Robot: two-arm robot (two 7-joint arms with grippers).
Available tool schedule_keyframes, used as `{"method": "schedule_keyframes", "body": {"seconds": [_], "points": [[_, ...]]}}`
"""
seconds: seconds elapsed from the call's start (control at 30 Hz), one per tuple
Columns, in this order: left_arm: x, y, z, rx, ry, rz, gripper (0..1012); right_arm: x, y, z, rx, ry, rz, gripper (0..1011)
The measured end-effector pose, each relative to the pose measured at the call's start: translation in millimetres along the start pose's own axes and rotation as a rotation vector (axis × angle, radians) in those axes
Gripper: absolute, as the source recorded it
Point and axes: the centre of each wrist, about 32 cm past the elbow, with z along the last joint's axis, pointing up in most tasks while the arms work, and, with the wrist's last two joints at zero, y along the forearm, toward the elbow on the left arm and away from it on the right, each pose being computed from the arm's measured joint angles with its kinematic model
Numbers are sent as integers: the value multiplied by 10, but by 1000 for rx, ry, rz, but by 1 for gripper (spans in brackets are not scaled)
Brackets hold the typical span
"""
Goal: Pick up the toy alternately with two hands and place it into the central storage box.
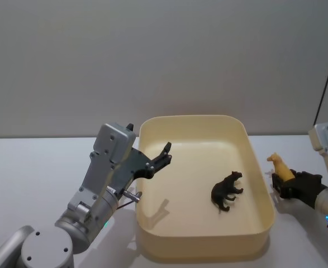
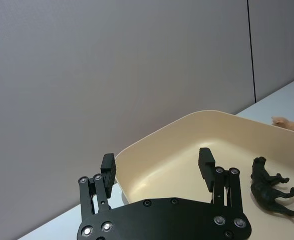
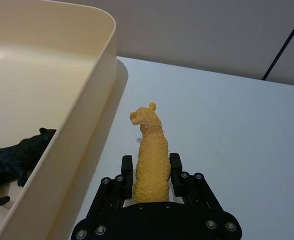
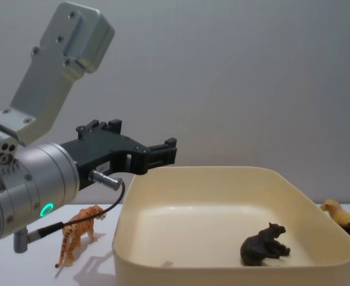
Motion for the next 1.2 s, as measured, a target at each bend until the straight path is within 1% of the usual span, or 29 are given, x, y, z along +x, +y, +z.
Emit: {"method": "schedule_keyframes", "body": {"seconds": [0.07,0.1,0.17,0.33,0.67,0.7,0.77,0.9,0.97,1.0,1.1,1.2], "points": [[0,0,0,0,0,0,1002,-1,3,0,0,0,0,417],[0,0,0,0,0,0,1002,-1,3,0,1,-1,0,382],[0,0,0,0,0,0,1002,-1,3,0,4,-1,-1,358],[0,0,0,0,0,0,1002,0,-9,7,24,-8,-15,357],[0,0,0,0,0,0,1002,6,-63,101,113,-40,-55,357],[0,0,0,0,0,0,1002,7,-73,135,134,-48,-58,358],[0,0,0,0,0,0,1002,8,-82,170,153,-56,-60,357],[0,0,0,0,0,0,1002,10,-102,295,208,-78,-49,357],[0,0,0,0,0,0,1002,10,-105,334,222,-85,-40,357],[0,0,0,0,0,0,1002,8,-106,382,237,-91,-30,357],[0,0,0,0,0,0,1002,4,-103,438,253,-101,-10,357],[0,0,0,0,0,0,1002,-12,-91,522,270,-112,21,358]]}}
